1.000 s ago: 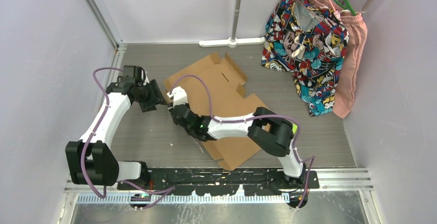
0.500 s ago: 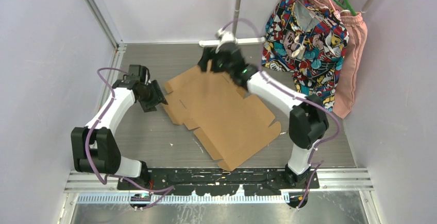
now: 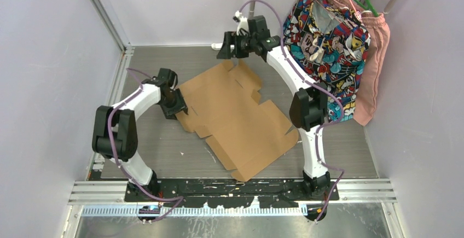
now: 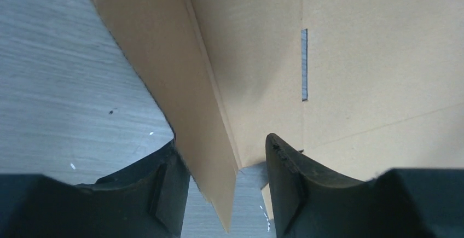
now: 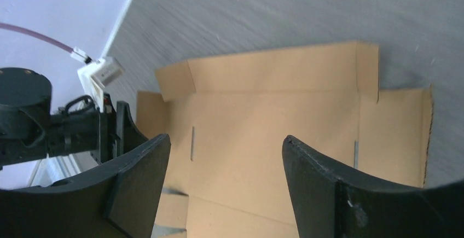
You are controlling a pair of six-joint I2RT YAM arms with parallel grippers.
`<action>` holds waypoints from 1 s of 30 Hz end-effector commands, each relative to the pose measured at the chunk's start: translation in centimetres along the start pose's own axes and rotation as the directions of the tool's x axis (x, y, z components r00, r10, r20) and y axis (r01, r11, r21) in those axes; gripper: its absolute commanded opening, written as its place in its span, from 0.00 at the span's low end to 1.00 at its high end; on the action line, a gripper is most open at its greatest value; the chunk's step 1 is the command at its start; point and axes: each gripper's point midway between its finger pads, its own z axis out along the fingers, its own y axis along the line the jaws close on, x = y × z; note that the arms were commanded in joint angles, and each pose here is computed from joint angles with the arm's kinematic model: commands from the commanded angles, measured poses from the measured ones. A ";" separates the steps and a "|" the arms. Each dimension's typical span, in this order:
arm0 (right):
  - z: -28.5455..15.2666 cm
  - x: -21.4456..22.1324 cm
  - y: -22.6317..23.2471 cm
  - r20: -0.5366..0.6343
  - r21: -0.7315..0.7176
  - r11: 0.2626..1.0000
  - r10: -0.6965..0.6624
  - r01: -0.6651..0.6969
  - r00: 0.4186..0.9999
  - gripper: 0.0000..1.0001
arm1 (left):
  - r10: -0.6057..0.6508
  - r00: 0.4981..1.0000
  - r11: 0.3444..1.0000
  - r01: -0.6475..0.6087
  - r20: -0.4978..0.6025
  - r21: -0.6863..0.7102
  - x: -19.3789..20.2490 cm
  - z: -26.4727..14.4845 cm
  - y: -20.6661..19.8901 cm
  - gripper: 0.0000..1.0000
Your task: Fold the paper box
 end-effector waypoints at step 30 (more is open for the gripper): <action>-8.2 -0.1 -1.0 -0.050 -0.004 0.828 -0.561 0.561 0.827 0.91 | 0.504 0.592 0.862 -0.294 0.629 -0.413 -8.2 -9.3 -4.3 0.00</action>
